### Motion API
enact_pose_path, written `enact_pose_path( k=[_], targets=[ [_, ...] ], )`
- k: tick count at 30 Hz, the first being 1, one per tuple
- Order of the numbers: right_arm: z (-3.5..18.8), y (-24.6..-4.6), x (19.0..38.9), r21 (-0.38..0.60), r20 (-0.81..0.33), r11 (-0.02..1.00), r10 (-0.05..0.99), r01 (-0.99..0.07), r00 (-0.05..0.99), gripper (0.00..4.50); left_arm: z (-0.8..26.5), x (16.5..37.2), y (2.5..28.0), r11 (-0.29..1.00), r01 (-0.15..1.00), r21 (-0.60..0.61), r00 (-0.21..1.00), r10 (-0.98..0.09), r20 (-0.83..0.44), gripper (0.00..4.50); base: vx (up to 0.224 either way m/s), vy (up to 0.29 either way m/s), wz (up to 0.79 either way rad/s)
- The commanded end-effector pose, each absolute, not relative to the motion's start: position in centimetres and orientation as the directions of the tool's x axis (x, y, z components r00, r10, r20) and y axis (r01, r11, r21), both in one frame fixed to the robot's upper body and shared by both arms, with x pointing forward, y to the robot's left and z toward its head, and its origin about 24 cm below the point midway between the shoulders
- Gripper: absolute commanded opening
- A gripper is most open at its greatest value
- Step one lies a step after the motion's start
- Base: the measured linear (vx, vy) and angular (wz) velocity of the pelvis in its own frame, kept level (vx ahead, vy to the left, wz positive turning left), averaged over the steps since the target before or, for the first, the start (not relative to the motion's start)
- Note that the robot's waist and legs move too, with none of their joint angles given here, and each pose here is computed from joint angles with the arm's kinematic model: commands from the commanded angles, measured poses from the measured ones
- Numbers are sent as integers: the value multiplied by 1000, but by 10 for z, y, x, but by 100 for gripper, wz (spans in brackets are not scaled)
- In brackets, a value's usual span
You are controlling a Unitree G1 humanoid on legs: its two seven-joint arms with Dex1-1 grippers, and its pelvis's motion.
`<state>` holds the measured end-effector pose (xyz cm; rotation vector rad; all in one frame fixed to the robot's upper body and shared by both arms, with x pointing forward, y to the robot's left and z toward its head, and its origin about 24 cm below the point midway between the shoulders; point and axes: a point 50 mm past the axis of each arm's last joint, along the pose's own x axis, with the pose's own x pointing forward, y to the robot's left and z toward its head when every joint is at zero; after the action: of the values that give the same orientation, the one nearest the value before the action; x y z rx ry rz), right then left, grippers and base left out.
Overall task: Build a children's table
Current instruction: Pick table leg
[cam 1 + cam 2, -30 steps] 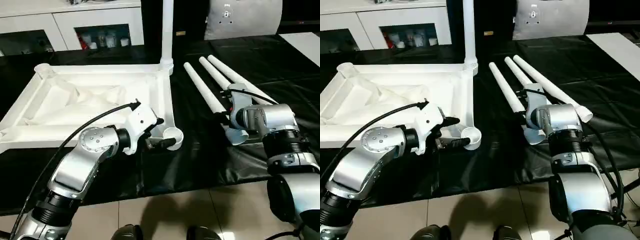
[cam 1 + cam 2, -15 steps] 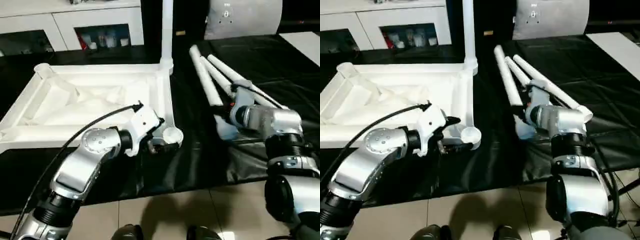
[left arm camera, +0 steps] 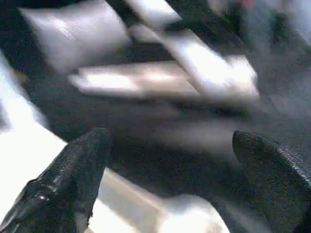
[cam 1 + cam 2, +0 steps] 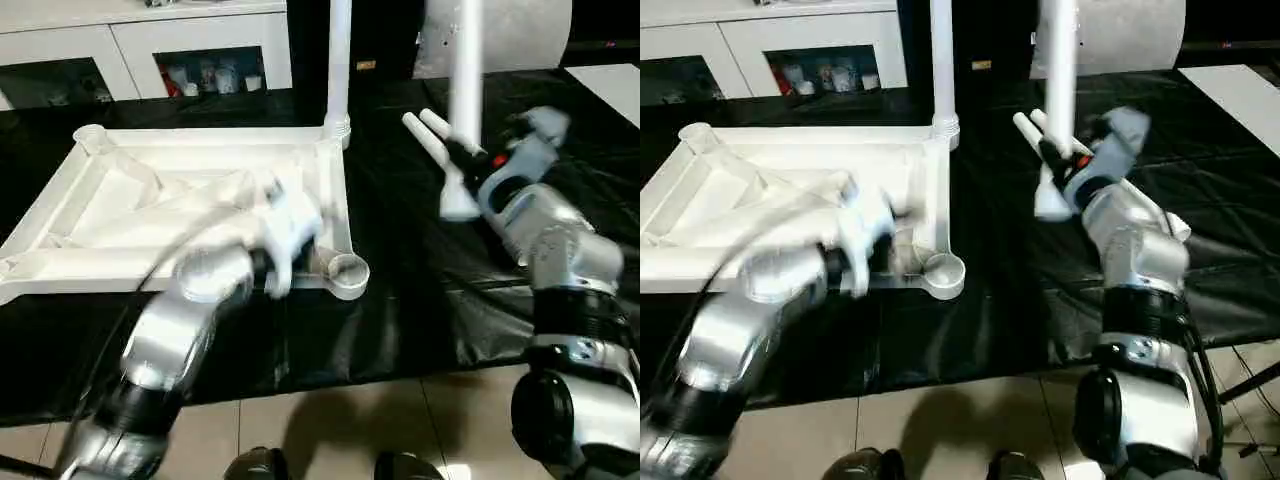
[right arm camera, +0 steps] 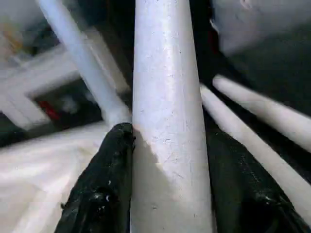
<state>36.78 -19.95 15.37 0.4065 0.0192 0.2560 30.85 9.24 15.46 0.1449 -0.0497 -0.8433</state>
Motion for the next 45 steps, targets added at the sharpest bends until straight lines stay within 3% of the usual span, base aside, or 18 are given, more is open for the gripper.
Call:
enact_pose_path(
  k=[1,5,6,11,17,34,35,39,45],
  targets=[
    [161,-197,362,429,129,840,307,-332,943,184,163,316,101,717,687,114,718,-695,39,450,0,0,0],
    [162,-189,353,500,205,750,383,-433,901,184,173,321,98,737,674,47,732,-675,92,450,0,0,0],
    [163,-184,348,526,231,690,446,-497,865,184,178,323,93,738,675,6,732,-671,122,450,0,0,0],
    [163,-169,328,491,306,531,637,-691,707,184,196,332,80,720,642,-262,766,-605,217,450,0,0,0],
    [167,-156,312,457,345,405,740,-792,577,184,209,333,58,587,666,-461,738,-608,293,450,0,0,0],
    [158,-142,298,396,324,342,816,-852,478,184,218,319,39,357,742,-568,615,-700,363,450,0,0,0],
    [157,-141,297,394,324,335,821,-856,470,184,217,319,38,359,740,-569,616,-700,360,422,0,0,0],
    [154,-139,298,390,309,353,820,-851,482,184,218,321,40,353,728,-588,631,-680,373,409,0,0,0],
    [148,-139,302,383,271,391,818,-837,507,184,222,317,40,292,741,-604,605,-679,415,337,0,0,0]
  ],
)
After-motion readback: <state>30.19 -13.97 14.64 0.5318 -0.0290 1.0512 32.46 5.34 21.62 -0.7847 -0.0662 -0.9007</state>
